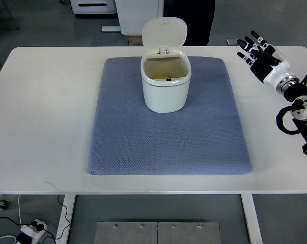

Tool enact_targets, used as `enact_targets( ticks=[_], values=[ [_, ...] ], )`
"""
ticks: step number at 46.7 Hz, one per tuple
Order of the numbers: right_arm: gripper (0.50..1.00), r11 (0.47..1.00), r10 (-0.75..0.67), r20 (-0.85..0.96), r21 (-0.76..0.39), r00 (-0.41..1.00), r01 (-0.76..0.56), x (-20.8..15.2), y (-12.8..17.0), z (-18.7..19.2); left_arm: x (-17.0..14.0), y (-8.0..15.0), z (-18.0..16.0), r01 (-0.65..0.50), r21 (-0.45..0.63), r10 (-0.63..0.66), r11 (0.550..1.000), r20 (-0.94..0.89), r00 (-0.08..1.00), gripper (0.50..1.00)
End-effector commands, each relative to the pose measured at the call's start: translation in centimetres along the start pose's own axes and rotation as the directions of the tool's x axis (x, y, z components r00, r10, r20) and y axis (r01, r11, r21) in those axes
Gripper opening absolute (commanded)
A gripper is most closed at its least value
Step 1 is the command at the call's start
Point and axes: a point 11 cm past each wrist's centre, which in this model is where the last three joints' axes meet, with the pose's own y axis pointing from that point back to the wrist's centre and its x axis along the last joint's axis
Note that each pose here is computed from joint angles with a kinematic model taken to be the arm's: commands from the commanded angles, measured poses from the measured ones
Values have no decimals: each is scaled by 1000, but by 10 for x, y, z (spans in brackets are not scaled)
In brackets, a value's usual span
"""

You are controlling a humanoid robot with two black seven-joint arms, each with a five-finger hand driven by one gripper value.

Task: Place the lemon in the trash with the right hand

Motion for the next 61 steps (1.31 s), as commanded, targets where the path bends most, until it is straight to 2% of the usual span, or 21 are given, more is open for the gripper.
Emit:
enact_targets(
  ticks=[1, 11, 25, 45, 54, 61],
  values=[
    [1000, 1000, 6, 56, 27, 998, -8, 0, 0, 0, 0, 0, 0, 0, 0, 0, 1000, 0, 1000, 1000],
    [1000, 995, 8, 176, 92, 984, -24, -3, -3, -4, 0, 0, 0, 0, 0, 0, 1000, 0, 1000, 1000],
    [1000, 989, 24, 240, 136, 970, -58, 1, -1, 1, 0, 0, 0, 0, 0, 0, 1000, 0, 1000, 1000],
    [1000, 993, 24, 308, 101, 951, -58, -14, -2, 41, 0, 0, 0, 0, 0, 0, 1000, 0, 1000, 1000],
    [1000, 995, 31, 298, 82, 954, -58, -9, 3, 52, 0, 0, 0, 0, 0, 0, 1000, 0, 1000, 1000],
    [1000, 997, 43, 173, 52, 984, -53, 0, 7, 58, 0, 0, 0, 0, 0, 0, 1000, 0, 1000, 1000]
  ],
)
